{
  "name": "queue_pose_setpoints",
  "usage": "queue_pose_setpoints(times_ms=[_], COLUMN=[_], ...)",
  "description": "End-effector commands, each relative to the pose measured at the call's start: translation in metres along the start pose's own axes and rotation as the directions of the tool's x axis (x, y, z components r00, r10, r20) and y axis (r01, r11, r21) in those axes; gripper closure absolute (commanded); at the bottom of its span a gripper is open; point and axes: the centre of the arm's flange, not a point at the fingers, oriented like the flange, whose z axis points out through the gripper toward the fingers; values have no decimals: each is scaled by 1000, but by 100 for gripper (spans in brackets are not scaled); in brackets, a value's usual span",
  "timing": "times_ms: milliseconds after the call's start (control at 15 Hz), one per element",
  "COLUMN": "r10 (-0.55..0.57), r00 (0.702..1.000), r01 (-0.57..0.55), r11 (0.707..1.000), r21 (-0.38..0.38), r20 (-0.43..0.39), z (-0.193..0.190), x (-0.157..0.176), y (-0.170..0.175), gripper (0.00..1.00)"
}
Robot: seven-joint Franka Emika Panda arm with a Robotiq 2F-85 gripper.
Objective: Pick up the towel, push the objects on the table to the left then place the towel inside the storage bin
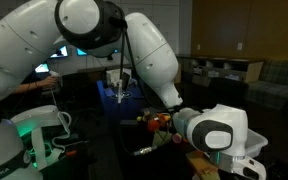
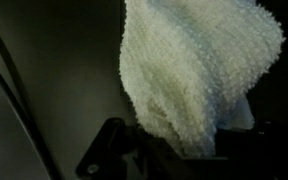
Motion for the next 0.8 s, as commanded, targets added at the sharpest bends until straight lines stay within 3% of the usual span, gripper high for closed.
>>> queue_pose_setpoints(times_ms=[0,400,733], r10=[-28,-93,-28], r00=[999,994,999], r01=[28,95,30], r11=[1000,995,997], r21=[-10,42,68], r20=[-35,-49,-25], z=[0,-2,-11], x=[39,29,21], y=[-31,-105,-159], gripper=[90,91,91])
